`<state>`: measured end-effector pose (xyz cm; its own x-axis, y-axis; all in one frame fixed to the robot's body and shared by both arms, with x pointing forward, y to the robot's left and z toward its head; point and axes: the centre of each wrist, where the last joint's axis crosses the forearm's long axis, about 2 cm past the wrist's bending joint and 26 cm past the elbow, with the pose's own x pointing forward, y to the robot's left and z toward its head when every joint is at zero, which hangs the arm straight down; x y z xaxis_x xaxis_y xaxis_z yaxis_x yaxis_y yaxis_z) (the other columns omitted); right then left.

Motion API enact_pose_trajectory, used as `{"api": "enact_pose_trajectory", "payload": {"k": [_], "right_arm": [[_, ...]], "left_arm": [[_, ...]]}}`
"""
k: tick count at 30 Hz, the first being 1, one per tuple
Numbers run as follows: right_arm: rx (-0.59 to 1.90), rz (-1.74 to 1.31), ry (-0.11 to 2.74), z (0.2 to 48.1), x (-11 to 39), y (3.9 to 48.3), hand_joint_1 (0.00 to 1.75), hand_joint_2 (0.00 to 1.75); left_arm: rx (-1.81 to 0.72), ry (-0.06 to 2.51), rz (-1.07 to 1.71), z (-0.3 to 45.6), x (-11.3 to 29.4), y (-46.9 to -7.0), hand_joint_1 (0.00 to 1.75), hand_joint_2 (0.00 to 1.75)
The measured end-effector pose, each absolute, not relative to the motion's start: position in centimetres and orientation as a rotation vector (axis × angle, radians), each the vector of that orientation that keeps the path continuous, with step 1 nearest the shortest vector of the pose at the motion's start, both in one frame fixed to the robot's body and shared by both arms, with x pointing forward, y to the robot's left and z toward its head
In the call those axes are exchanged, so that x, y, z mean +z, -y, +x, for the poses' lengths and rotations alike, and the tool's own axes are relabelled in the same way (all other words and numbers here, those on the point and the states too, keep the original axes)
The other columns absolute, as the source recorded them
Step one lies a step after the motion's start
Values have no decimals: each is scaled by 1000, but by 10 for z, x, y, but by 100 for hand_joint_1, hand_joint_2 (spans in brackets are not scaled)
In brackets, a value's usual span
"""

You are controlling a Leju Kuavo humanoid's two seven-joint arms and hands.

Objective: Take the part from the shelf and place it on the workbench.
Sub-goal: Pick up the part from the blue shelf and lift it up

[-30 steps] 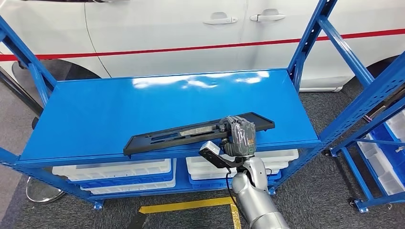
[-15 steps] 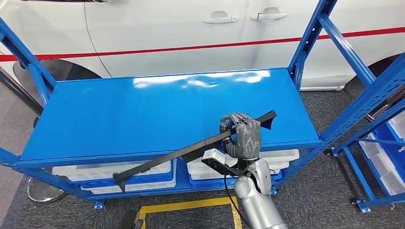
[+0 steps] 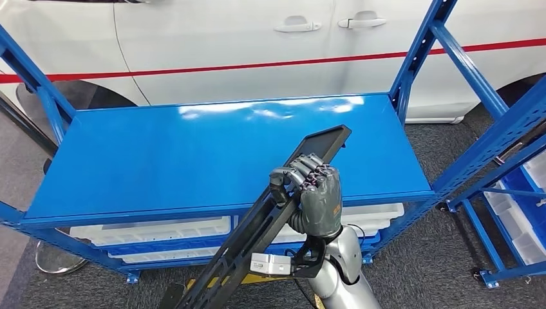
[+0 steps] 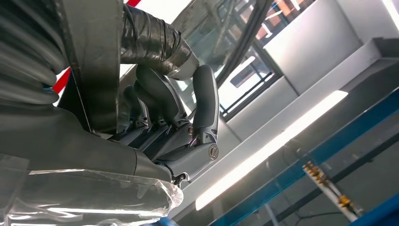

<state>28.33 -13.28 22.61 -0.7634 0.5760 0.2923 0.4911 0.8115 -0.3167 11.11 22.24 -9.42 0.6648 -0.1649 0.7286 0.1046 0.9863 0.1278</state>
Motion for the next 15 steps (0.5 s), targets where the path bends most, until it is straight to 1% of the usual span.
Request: {"api": "enact_pose_trajectory", "payload": {"k": [6, 15], "right_arm": [[298, -751, 2612, 290, 237, 130, 175, 175], [369, -716, 2582, 312, 252, 122, 175, 175]], "left_arm": [[-121, 796, -38, 111, -94, -217, 0, 0], [-167, 798, -88, 122, -90, -209, 0, 0]]}}
